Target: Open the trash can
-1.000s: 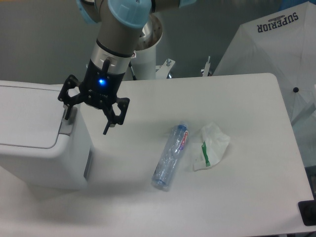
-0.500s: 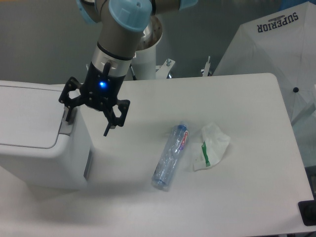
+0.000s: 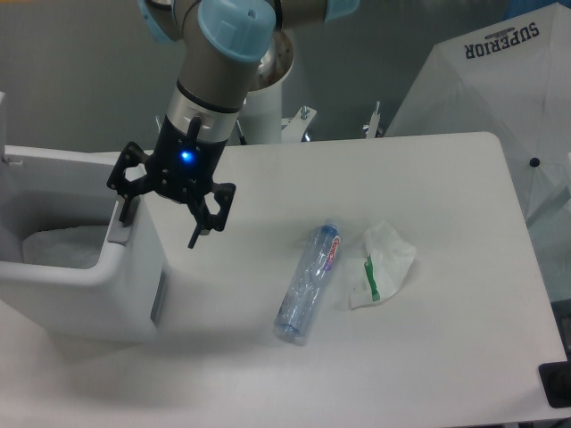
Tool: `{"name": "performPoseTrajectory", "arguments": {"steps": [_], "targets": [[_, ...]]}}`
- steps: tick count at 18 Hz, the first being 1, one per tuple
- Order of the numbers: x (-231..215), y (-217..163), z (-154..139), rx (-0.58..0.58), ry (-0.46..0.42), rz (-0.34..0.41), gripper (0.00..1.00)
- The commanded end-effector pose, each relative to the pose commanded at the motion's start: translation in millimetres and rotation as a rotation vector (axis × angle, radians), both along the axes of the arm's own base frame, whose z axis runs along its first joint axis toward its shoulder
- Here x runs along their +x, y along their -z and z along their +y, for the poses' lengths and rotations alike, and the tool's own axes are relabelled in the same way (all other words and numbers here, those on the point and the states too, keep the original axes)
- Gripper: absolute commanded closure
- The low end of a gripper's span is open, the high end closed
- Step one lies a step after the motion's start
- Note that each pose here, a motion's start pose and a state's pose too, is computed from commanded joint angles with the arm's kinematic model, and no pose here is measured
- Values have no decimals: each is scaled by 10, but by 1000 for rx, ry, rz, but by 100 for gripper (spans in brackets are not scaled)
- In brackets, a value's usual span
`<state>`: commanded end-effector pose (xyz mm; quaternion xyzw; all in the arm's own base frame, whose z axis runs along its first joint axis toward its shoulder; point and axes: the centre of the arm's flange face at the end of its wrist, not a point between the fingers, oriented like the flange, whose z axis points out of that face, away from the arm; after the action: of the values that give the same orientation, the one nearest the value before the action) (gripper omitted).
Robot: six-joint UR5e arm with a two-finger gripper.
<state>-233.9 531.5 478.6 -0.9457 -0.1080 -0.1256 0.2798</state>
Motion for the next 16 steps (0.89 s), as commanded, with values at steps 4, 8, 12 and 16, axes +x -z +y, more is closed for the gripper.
{"name": "performPoseTrajectory", "arguments": {"steps": [4, 8, 12, 16], "targets": [[-137, -395, 1, 54, -34, 39, 0], [-412, -638, -66, 87, -70, 81, 0], [-810, -463, -150, 61, -122, 91, 0], [-1571, 175, -636, -125, -243, 164, 0]]}}
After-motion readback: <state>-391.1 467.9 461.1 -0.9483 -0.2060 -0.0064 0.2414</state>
